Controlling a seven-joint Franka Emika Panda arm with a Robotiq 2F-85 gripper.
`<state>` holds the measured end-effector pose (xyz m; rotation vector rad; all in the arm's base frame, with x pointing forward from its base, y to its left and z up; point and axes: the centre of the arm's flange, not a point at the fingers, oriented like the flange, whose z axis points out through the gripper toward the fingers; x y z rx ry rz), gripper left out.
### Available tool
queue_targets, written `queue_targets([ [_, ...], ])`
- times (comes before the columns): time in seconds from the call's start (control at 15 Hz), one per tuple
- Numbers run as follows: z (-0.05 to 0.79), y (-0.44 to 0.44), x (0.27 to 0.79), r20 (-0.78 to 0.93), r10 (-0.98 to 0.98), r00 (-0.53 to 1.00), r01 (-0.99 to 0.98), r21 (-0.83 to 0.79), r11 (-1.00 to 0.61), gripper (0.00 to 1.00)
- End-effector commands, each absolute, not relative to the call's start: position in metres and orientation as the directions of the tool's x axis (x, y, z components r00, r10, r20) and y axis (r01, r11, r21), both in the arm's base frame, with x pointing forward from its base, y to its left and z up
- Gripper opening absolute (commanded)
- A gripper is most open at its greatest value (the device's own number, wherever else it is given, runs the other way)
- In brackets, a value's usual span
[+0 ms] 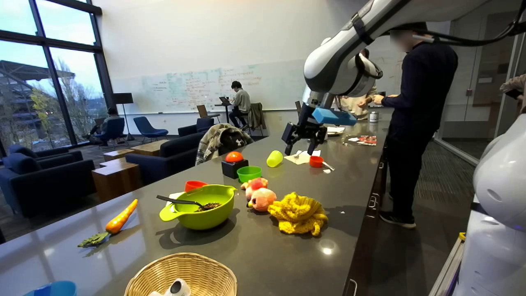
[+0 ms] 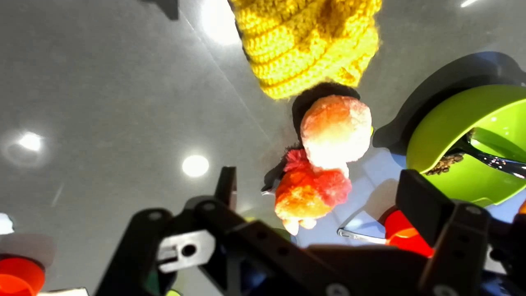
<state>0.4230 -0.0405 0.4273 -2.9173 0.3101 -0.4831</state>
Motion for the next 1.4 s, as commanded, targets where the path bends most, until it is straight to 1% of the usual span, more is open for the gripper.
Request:
queue_targets([
  [0.0, 0.424, -0.001, 0.44, 0.34, -0.194, 0.92, -0.148, -0.156, -0.977, 1.0],
  [0.33, 0.458, 0.106, 0.455, 0.284, -0.04, 0.958, -0.012, -0.1, -0.995, 1.0],
  [0.6, 0.505, 0.186, 0.468, 0.21, 0.159, 0.965, 0.167, -0.019, -0.986, 1.0],
  [0.73, 0.521, 0.216, 0.476, 0.24, 0.202, 0.95, 0.209, -0.002, -0.978, 1.0],
  [0.8, 0.507, 0.195, 0.449, 0.25, 0.171, 0.953, 0.182, -0.022, -0.983, 1.0],
  [0.93, 0.517, 0.211, 0.458, 0.256, 0.198, 0.946, 0.209, -0.019, -0.978, 1.0],
  [1.13, 0.502, 0.208, 0.468, 0.222, 0.205, 0.953, 0.221, -0.049, -0.974, 1.0],
  [1.33, 0.497, 0.224, 0.475, 0.235, 0.267, 0.934, 0.284, -0.04, -0.958, 1.0],
])
